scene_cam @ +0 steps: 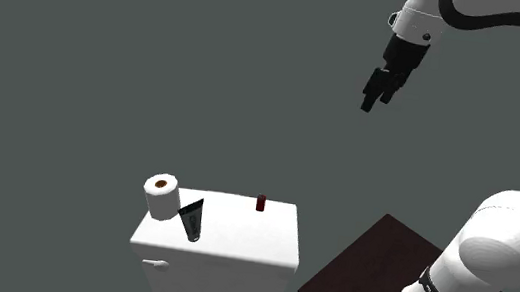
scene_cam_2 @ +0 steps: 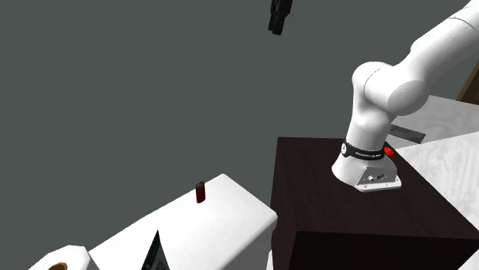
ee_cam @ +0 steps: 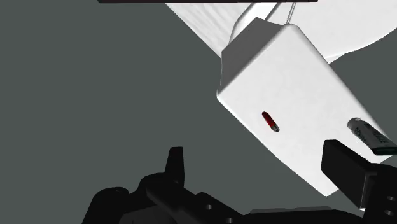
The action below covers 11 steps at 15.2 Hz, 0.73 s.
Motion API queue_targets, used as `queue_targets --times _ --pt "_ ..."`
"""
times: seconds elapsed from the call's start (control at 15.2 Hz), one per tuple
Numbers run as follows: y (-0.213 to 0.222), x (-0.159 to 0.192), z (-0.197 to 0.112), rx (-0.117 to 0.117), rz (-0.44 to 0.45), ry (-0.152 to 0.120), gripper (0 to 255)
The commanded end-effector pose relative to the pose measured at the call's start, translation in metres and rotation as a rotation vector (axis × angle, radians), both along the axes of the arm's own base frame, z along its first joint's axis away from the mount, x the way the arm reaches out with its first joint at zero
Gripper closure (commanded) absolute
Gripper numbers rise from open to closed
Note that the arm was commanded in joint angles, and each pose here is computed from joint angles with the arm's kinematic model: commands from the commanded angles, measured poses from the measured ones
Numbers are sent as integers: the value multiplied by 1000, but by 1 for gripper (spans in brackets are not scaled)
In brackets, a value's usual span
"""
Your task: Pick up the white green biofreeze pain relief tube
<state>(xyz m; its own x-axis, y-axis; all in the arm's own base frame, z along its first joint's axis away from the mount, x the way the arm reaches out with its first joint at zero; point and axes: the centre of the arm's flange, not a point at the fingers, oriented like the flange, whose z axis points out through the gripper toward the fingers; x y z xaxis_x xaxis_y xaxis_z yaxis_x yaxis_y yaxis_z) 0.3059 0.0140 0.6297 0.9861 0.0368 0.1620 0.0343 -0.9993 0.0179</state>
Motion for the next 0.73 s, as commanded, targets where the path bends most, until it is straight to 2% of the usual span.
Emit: queue_targets --times 0.0,0.66 --pt "0 0 0 0 0 0 0" --pt "63 107 -59 -26 273 62 0"
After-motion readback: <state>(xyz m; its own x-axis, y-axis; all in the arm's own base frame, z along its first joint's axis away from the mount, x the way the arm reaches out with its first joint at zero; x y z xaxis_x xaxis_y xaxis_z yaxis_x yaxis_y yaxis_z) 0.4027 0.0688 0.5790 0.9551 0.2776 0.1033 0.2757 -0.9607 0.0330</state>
